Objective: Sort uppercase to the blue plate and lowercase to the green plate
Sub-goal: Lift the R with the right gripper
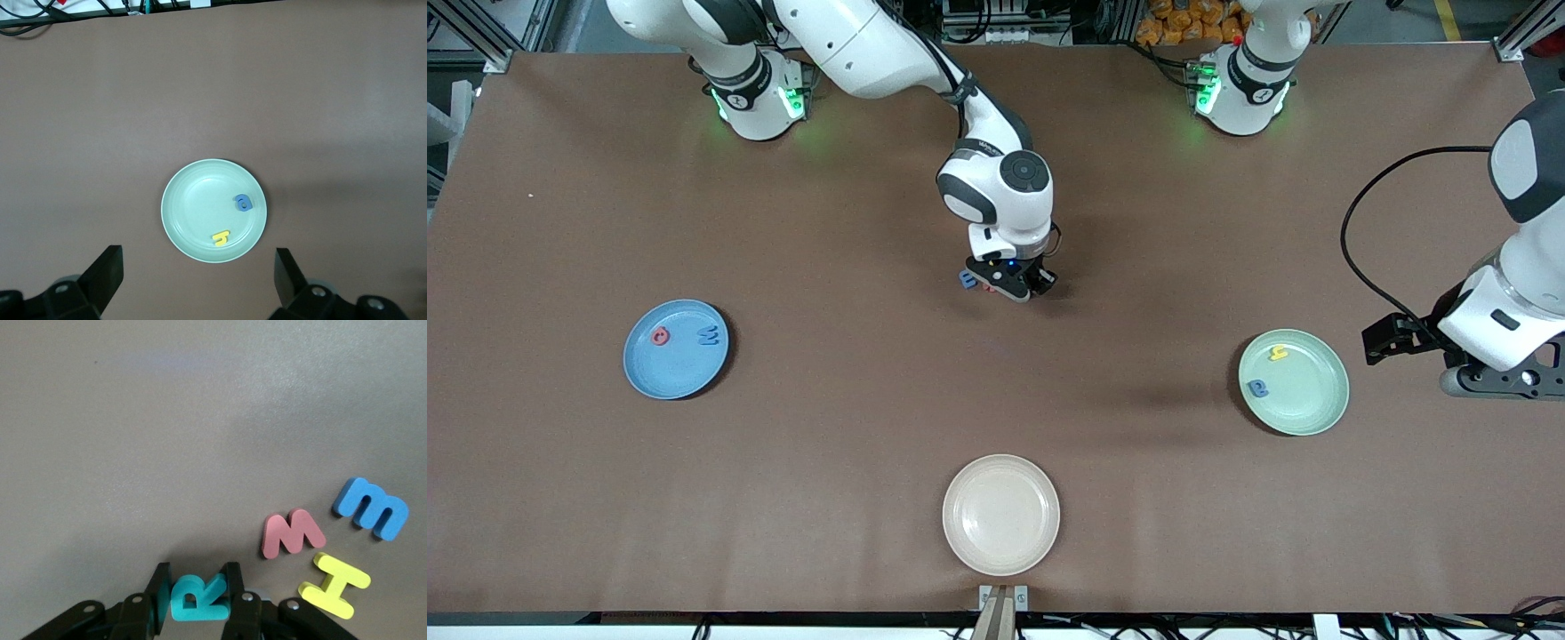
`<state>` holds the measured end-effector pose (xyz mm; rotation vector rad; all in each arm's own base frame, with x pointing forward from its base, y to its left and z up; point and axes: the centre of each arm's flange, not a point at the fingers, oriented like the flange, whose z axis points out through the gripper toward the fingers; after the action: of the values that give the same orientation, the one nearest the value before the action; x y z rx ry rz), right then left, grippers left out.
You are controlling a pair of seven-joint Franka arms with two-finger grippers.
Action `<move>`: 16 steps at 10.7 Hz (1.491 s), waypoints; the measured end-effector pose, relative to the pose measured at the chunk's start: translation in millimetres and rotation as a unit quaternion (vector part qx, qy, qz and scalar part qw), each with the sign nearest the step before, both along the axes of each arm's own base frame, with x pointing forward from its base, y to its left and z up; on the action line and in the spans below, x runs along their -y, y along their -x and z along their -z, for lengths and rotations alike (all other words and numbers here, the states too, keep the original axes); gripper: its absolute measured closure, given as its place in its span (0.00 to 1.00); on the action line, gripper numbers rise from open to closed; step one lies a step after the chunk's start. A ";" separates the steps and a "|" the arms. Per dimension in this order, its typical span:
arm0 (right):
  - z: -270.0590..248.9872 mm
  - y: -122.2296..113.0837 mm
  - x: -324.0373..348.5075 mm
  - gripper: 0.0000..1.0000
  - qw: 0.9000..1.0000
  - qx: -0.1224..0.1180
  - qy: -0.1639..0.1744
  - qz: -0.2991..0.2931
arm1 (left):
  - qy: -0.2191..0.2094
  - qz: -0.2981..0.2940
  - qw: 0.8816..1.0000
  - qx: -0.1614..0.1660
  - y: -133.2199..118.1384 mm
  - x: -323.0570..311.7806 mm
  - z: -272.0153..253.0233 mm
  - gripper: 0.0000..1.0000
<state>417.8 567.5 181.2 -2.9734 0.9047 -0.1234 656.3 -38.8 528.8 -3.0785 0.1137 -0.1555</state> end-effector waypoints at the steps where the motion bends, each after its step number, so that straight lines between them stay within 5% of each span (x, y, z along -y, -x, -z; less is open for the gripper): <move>1: -0.2 0.2 -0.4 0.62 1.000 0.000 0.000 -0.001 | 0.000 0.000 1.000 0.000 0.0 -0.4 0.0 0.00; 9: -2.9 -4.4 -0.3 0.63 1.000 0.002 -0.005 -0.014 | 0.008 0.012 1.000 0.004 3.2 28.5 -5.4 0.00; 16: -39.7 -73.5 49.6 0.63 0.996 -0.045 0.016 -0.081 | 0.008 0.011 1.000 0.005 3.2 27.6 -5.6 0.00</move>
<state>491.3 517.9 220.8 -3.0891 0.6709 0.0012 653.0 -66.4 534.4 -3.0935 0.1458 -0.1723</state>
